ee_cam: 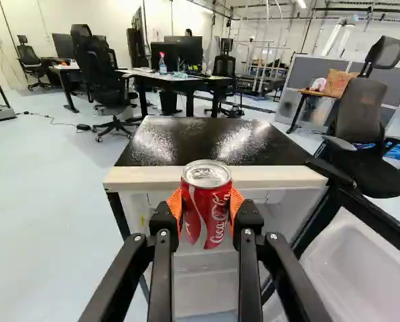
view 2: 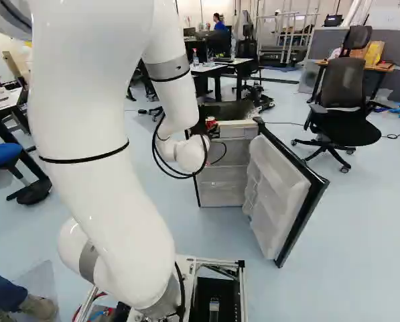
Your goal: Grab a drink from the fridge
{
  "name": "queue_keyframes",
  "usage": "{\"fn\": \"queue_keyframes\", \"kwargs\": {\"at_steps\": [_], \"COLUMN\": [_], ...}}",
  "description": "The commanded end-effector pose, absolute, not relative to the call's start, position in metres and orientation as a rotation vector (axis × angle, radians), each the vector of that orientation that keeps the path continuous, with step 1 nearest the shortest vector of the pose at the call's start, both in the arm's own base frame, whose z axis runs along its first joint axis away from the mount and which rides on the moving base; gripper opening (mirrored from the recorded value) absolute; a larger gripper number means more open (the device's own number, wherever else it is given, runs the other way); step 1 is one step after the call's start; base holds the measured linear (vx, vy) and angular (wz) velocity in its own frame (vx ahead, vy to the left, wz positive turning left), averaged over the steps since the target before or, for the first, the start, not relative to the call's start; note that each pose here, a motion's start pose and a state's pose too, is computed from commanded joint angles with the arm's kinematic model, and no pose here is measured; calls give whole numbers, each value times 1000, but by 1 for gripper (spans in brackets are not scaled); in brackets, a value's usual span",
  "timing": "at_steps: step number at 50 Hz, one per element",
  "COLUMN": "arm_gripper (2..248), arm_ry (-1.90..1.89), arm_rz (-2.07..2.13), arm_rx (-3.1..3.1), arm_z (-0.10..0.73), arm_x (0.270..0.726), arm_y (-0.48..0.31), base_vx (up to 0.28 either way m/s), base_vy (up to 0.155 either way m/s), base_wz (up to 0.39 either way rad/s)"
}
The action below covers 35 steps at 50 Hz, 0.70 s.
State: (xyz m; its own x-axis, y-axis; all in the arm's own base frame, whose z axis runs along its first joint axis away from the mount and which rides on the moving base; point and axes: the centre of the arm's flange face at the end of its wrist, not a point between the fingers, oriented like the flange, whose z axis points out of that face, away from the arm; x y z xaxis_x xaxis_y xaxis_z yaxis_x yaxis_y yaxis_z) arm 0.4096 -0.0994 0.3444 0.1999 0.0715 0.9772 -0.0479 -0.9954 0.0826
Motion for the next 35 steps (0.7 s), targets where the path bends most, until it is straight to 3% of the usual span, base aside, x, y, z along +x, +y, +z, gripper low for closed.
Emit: {"fn": "queue_keyframes", "kwargs": {"at_steps": [35], "arm_gripper": [91], "arm_ry": [54], "arm_rz": [1978], "arm_rx": [2301], "arm_z": [375], "arm_x": [436], "arm_y": [-102], "base_vx": [0], "base_vy": [0], "base_wz": [0]}}
